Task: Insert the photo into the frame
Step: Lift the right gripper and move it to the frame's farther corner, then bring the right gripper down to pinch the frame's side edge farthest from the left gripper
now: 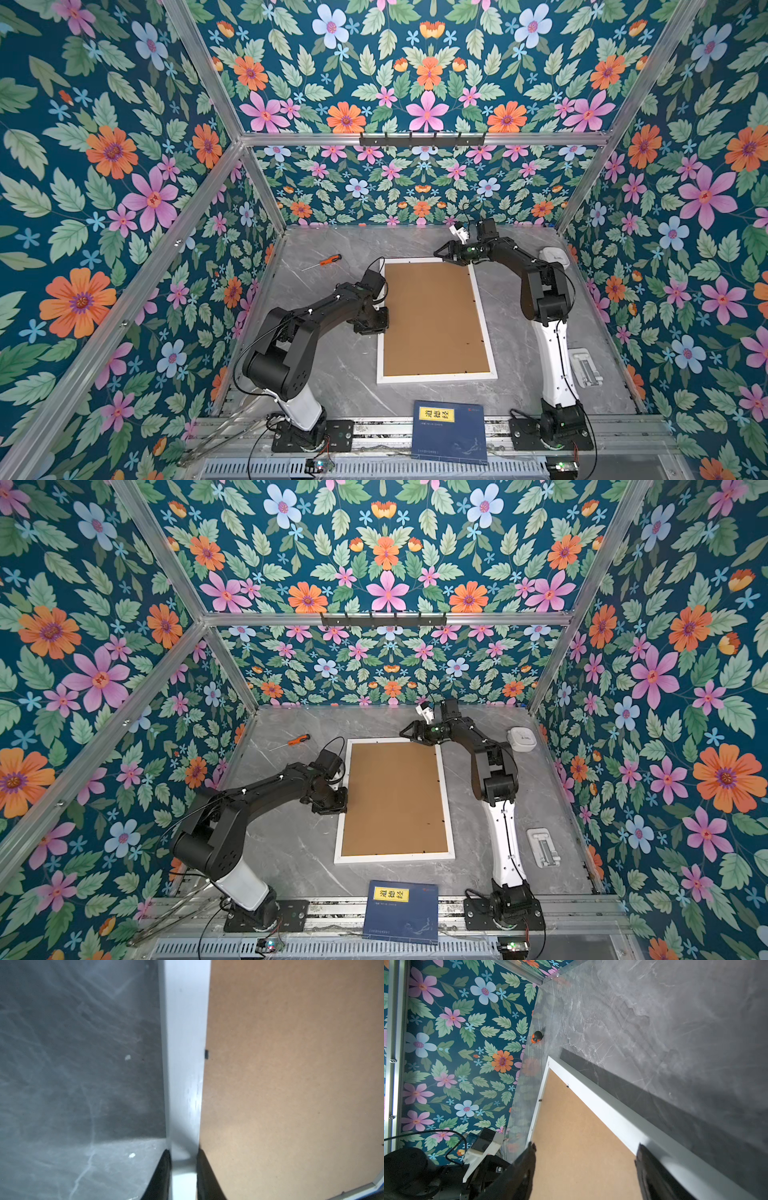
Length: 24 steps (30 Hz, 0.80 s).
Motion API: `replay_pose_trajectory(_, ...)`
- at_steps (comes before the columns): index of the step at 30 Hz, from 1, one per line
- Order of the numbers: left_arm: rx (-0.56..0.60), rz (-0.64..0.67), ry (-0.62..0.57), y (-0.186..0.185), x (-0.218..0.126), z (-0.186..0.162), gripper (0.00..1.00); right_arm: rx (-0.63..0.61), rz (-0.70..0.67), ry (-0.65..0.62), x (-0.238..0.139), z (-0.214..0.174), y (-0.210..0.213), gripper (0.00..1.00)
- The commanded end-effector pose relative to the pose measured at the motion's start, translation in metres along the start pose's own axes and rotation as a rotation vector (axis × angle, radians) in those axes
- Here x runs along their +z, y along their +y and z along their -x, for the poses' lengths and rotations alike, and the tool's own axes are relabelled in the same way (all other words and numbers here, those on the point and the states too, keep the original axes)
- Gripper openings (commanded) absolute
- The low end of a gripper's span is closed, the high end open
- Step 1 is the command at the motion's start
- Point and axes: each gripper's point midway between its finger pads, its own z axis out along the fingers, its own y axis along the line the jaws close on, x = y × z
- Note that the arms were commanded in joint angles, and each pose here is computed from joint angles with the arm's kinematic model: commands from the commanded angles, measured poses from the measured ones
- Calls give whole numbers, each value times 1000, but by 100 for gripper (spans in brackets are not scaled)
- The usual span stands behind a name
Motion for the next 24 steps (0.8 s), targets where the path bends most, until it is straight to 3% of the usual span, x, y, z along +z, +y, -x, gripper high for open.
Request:
replay_pose_trajectory(1,-10,51,-4,10,10,1,22,199,-47,133,2,-45,-13,76)
replay_pose_trajectory(14,-13,51,4,11,12,-1,22,206,-62,124,0,-48,-18,76)
replay_pose_trajectory(24,-19,49,2,10,10,0,23,169,-75,52,-27,-25,21,75)
